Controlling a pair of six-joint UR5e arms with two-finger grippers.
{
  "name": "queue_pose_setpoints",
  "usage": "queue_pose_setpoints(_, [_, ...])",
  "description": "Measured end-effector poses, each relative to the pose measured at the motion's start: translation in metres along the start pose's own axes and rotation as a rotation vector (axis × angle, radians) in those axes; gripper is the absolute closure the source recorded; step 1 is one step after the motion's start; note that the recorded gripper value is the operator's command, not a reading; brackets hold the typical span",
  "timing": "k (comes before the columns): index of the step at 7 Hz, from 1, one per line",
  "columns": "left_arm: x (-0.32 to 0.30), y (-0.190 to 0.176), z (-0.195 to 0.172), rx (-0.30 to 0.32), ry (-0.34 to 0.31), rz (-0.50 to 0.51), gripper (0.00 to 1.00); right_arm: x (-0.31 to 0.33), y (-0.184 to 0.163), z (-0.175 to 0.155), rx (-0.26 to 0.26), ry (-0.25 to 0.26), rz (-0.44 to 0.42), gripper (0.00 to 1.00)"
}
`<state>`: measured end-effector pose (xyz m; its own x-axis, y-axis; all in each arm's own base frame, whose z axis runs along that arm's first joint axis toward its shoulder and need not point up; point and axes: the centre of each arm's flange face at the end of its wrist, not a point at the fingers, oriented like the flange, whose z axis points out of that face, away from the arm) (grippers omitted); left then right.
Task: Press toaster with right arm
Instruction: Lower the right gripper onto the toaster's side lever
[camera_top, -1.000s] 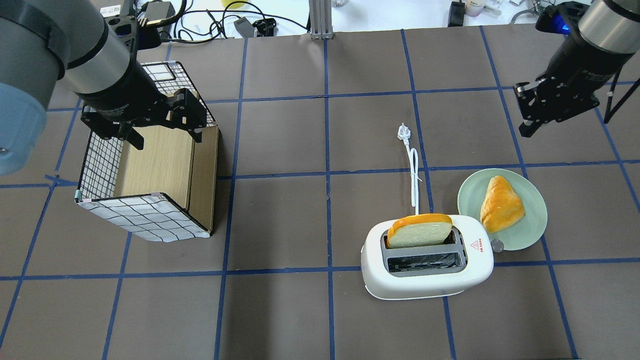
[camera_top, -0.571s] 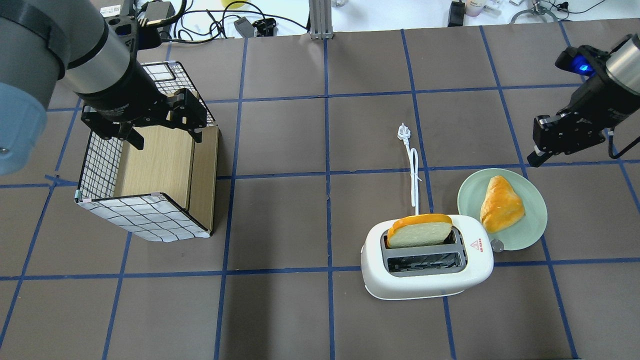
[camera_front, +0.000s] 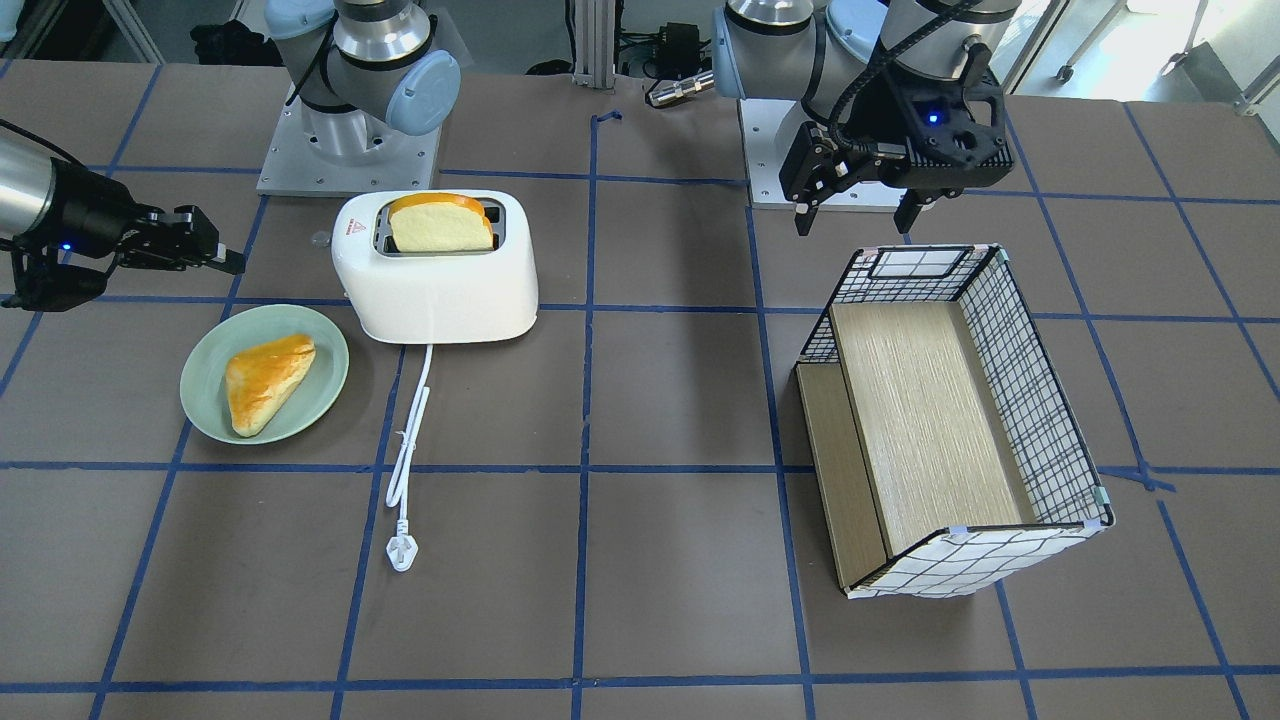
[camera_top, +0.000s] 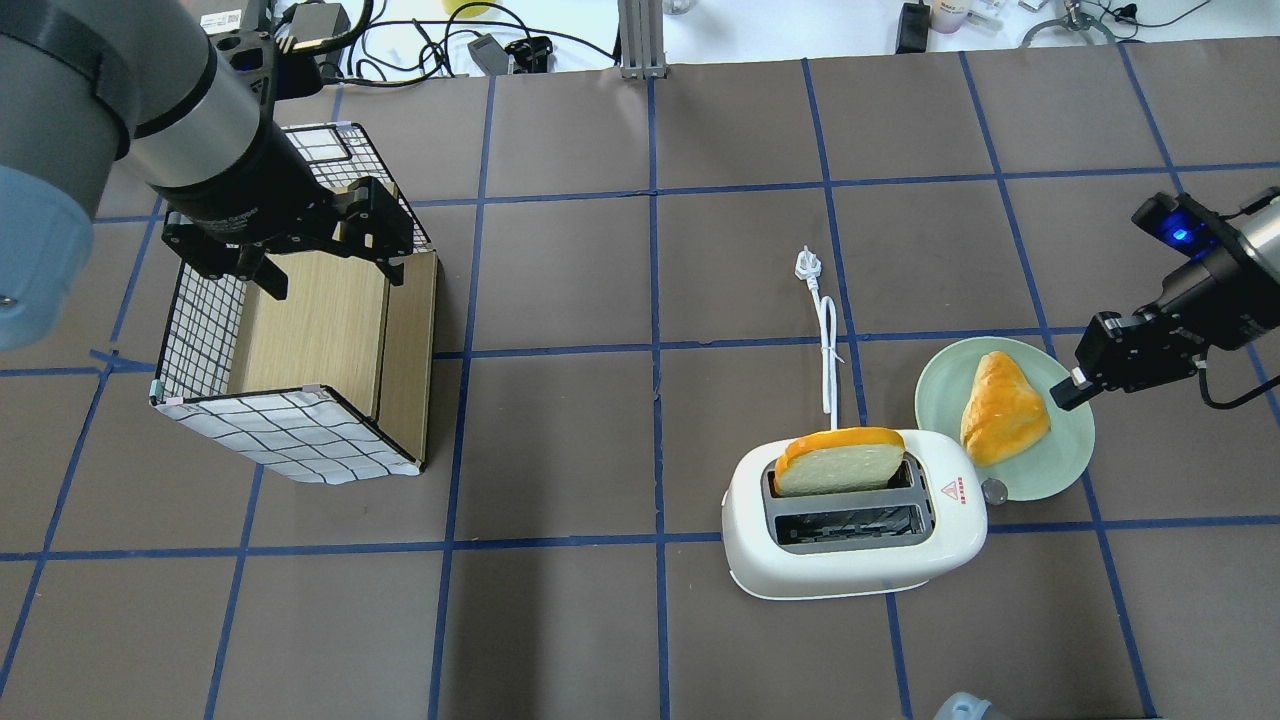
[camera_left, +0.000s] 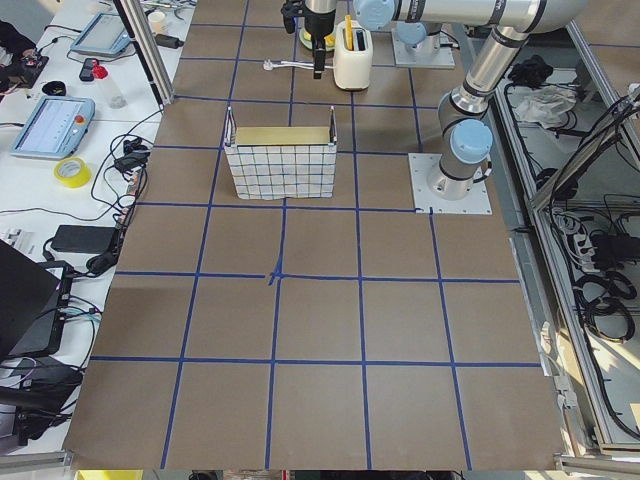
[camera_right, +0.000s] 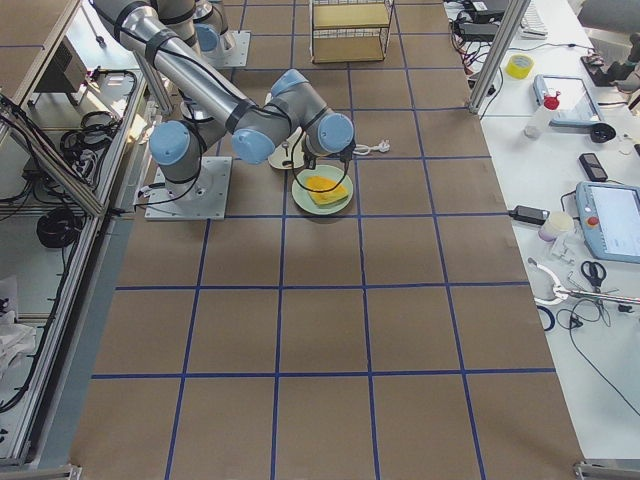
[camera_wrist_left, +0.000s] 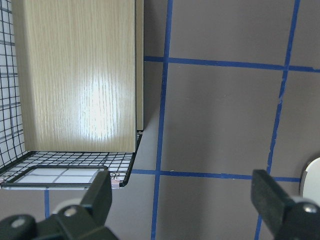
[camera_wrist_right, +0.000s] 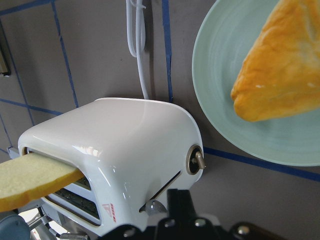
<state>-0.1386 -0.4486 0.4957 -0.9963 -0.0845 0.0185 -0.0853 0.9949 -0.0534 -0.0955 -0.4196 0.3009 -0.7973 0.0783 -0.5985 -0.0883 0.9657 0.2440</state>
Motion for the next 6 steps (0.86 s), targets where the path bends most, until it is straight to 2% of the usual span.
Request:
queue_pose_setpoints(4, [0.0,0.0,0.0,0.0,0.0,0.0,0.0,0.004,0.026,0.03,-0.127,-0.163,0.028,1.0])
queue_pose_setpoints(6, [0.0,0.0,0.0,-0.001,0.001,0.0,0.0,0.004,0.031,0.038,-0.162,-0.206,0.03,1.0])
